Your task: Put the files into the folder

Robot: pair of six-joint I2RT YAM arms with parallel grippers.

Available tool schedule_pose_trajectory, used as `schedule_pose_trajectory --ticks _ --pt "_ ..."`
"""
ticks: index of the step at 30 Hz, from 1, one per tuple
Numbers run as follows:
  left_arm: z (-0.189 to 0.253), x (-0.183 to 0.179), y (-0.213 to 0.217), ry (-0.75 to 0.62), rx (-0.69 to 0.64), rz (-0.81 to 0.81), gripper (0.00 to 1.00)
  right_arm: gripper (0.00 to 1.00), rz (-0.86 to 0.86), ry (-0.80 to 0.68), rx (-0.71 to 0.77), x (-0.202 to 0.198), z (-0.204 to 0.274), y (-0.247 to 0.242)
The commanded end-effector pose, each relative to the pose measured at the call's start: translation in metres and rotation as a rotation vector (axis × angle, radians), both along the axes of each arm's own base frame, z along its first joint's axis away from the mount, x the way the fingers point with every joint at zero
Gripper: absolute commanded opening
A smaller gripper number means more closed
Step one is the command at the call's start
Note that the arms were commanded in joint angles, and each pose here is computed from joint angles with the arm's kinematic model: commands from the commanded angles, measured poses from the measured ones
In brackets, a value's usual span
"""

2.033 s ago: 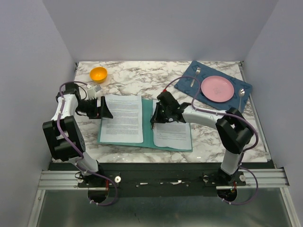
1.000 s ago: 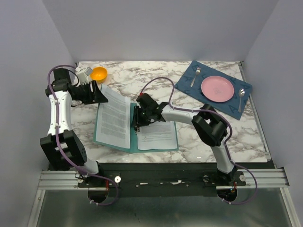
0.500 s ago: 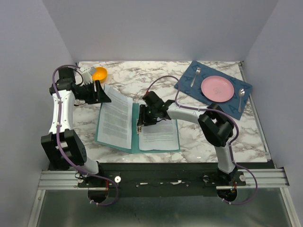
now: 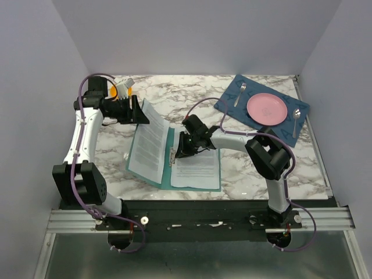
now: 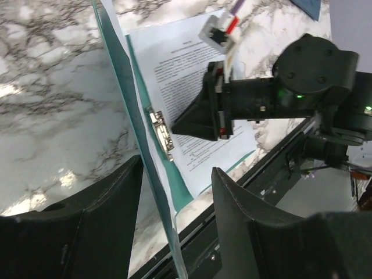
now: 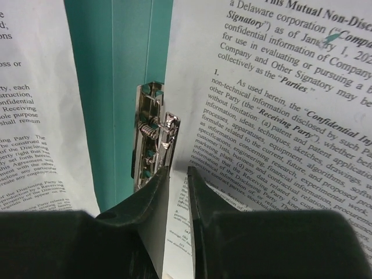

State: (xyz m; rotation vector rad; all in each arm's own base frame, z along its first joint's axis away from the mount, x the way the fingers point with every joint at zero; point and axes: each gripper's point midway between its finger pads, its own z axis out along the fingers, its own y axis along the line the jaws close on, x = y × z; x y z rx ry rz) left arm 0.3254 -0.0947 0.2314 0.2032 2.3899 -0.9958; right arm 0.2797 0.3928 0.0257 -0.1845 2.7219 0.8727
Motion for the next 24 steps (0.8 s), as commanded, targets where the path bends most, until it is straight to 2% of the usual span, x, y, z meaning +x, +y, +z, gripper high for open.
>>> schedule_pose_trajectory --ticks 1,5,9,11,13,14,17,20,21,23,24 --pt "0.016 -0.011 -0.043 -0.013 -0.014 -0.102 0.58 0.25 0.018 0.085 0.014 -0.018 -0.022 0.002" --pt "0.019 -0.010 -0.069 -0.025 -0.012 -0.189 0.61 0.24 0.013 0.120 0.049 -0.021 -0.026 0.007" --pt "0.026 -0.008 -0.092 -0.030 -0.035 -0.257 0.70 0.23 0.013 0.138 0.100 -0.023 -0.019 0.013" --pt "0.030 -0.008 -0.105 -0.028 -0.056 -0.293 0.74 0.24 0.008 0.112 0.130 -0.019 0.000 0.011" --pt "0.031 -0.009 -0.113 -0.023 -0.066 -0.314 0.77 0.31 -0.027 0.090 0.133 -0.011 0.010 -0.007" --pt "0.031 -0.010 -0.120 -0.021 -0.074 -0.337 0.78 0.33 -0.036 0.041 0.168 -0.004 0.036 -0.012" --pt "0.029 -0.009 -0.130 -0.012 -0.075 -0.357 0.83 0.36 -0.072 -0.019 0.168 0.007 0.068 -0.046" --pt "0.026 -0.012 -0.142 0.006 -0.084 -0.385 0.88 0.38 -0.125 -0.068 0.123 0.014 0.077 -0.087" --pt "0.027 -0.014 -0.148 0.006 -0.088 -0.400 0.92 0.38 -0.135 -0.128 0.115 0.017 0.093 -0.099" --pt "0.027 -0.017 -0.154 0.006 -0.092 -0.420 0.99 0.39 -0.169 -0.133 0.054 0.015 0.088 -0.127" --pt "0.028 -0.018 -0.157 0.001 -0.094 -0.426 0.99 0.39 -0.183 -0.173 0.030 0.017 0.093 -0.139"
